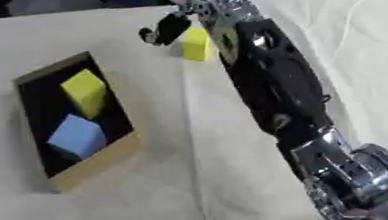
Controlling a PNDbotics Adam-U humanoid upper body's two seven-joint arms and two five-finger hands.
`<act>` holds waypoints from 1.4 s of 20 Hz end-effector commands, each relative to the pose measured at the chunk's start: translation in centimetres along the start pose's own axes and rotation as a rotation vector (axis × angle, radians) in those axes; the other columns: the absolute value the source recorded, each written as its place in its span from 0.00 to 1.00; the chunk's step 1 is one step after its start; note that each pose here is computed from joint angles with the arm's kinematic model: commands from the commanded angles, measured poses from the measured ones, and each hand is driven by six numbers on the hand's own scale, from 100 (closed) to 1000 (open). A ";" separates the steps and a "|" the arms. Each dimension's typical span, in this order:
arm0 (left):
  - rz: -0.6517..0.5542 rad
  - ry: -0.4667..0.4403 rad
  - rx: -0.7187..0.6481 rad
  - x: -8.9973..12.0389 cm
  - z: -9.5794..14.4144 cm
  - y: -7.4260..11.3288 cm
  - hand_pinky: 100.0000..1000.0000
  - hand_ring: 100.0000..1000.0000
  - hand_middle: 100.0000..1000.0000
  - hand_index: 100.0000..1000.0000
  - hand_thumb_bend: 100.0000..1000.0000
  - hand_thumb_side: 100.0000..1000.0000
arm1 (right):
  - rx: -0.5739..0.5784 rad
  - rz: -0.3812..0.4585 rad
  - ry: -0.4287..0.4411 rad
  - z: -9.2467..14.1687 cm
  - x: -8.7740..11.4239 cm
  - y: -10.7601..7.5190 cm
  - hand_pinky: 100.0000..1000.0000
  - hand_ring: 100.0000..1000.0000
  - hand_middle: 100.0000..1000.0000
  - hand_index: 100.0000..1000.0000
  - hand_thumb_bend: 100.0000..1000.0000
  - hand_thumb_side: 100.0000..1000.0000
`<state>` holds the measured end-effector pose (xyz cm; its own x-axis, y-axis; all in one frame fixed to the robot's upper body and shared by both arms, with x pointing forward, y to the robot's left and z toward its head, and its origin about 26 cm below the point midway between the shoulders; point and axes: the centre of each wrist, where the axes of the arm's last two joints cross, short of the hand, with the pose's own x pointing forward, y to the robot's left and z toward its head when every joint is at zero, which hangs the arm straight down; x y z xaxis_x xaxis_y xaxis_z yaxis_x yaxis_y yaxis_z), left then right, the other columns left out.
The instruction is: Pick up objects on the table and place them in the box.
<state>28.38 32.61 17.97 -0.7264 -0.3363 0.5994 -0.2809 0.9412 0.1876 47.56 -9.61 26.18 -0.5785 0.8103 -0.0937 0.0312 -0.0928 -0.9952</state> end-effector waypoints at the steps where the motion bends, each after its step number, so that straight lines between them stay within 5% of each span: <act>1: -0.024 -0.028 -0.004 0.6 -0.5 0.5 0.56 0.62 0.76 0.78 0.00 0.63 | -0.023 0.038 0.055 0.2 -1.2 -1.3 0.86 0.95 0.79 0.93 0.17 0.37; 15: -0.028 -0.025 -0.002 0.6 -0.5 0.6 0.56 0.62 0.76 0.78 0.00 0.63 | 0.077 -0.048 0.222 0.4 -4.2 2.1 0.87 0.96 0.80 0.93 0.15 0.42; 28: -0.029 -0.024 -0.003 0.6 -0.5 0.6 0.55 0.62 0.76 0.78 0.00 0.63 | 0.113 -0.086 0.297 0.7 -5.4 3.1 0.87 0.97 0.80 0.93 0.13 0.44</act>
<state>28.35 32.63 17.92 -0.7225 -0.3435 0.6000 -0.2865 0.9386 0.1924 49.99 -13.74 22.06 -0.3356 0.9419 -0.0114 -0.1431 -0.0629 -0.9877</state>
